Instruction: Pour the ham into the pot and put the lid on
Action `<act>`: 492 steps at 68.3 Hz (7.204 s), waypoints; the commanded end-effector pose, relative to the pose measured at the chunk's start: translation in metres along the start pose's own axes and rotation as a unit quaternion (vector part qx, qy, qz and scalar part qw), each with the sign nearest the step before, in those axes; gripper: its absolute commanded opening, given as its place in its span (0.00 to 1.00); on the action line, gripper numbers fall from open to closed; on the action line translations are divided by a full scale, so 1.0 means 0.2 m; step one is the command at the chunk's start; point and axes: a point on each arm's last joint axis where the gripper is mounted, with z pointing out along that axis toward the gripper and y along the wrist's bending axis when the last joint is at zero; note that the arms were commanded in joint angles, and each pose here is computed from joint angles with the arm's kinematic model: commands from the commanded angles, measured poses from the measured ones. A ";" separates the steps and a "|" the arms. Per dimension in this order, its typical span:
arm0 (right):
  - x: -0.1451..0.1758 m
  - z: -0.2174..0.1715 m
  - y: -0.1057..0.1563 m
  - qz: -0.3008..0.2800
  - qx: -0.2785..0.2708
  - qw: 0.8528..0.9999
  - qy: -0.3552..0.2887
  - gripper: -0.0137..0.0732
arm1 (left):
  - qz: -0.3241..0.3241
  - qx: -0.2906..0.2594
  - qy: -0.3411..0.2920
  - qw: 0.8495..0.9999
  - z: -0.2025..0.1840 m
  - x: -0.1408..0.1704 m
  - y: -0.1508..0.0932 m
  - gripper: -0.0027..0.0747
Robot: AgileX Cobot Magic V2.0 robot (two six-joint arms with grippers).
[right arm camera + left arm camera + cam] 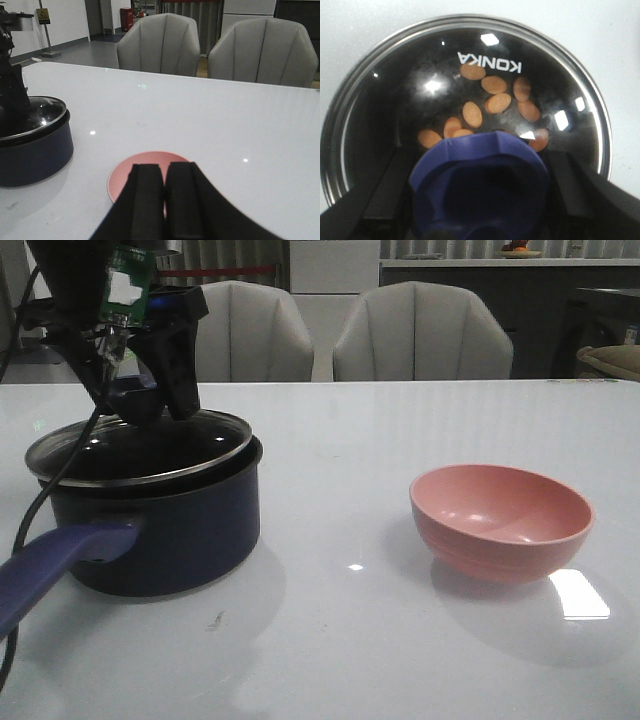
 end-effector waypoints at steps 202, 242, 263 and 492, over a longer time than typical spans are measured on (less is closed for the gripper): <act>-0.08 0.00 0.00 -0.006 0.005 0.999 -0.053 0.35 | 0.031 -0.016 -0.530 0.847 -0.66 1.49 -0.09 0.73; -0.08 0.00 0.00 -0.006 0.005 0.999 -0.053 0.35 | 0.027 -0.010 -0.562 0.827 -0.62 1.57 -0.08 0.18; -0.08 0.00 0.00 -0.006 0.005 0.999 -0.053 0.35 | 0.027 -0.010 -0.562 0.827 -0.62 1.57 -0.08 0.18; 0.17 -0.08 -0.09 -0.021 0.137 0.988 -0.074 0.35 | -0.053 -0.161 -0.664 0.728 -0.18 1.73 0.09 0.18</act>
